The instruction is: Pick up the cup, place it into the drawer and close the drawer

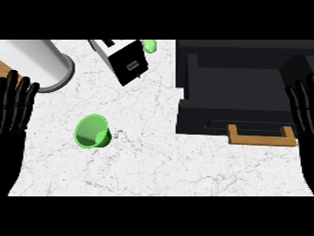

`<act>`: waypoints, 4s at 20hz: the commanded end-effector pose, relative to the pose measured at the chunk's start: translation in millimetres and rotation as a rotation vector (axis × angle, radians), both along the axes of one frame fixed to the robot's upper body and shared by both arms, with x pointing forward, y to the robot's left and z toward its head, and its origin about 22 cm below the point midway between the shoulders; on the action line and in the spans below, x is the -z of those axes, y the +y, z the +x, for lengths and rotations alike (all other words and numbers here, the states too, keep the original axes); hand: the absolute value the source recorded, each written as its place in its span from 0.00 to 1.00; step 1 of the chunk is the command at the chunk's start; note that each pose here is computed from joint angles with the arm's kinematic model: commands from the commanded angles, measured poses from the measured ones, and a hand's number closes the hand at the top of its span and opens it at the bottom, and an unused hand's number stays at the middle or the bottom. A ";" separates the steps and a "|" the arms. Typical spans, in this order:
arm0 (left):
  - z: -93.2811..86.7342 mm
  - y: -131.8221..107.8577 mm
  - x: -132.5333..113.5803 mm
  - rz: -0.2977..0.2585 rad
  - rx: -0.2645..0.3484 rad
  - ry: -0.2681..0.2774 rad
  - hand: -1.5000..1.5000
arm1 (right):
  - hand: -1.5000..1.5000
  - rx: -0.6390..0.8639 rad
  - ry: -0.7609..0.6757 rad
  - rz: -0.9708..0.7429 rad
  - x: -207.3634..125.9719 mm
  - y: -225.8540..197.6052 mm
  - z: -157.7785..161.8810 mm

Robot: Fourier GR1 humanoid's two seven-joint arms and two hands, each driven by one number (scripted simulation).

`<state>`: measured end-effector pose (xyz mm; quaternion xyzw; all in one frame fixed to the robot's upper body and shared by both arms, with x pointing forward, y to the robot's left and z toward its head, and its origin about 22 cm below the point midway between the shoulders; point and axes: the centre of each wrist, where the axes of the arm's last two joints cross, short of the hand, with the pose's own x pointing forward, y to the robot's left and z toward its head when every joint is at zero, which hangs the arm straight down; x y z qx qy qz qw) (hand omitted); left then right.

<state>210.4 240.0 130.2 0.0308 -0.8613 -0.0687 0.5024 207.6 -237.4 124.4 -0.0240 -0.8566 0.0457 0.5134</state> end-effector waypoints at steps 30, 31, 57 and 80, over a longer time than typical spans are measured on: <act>34.1 51.3 154.5 -0.240 -0.202 0.397 0.00 | 0.00 -0.147 0.068 -0.057 -11.7 9.8 58.2; 24.2 62.6 177.9 -0.258 -0.219 0.396 0.00 | 0.00 -0.134 0.050 -0.062 -6.7 -0.6 62.2; 11.8 82.5 297.9 -0.237 -0.254 0.397 0.00 | 0.00 -0.155 0.066 -0.071 -26.1 -19.0 65.1; 57.2 48.6 280.4 -0.322 -0.079 0.215 1.00 | 0.00 -0.153 0.064 -0.071 -25.9 -28.4 66.8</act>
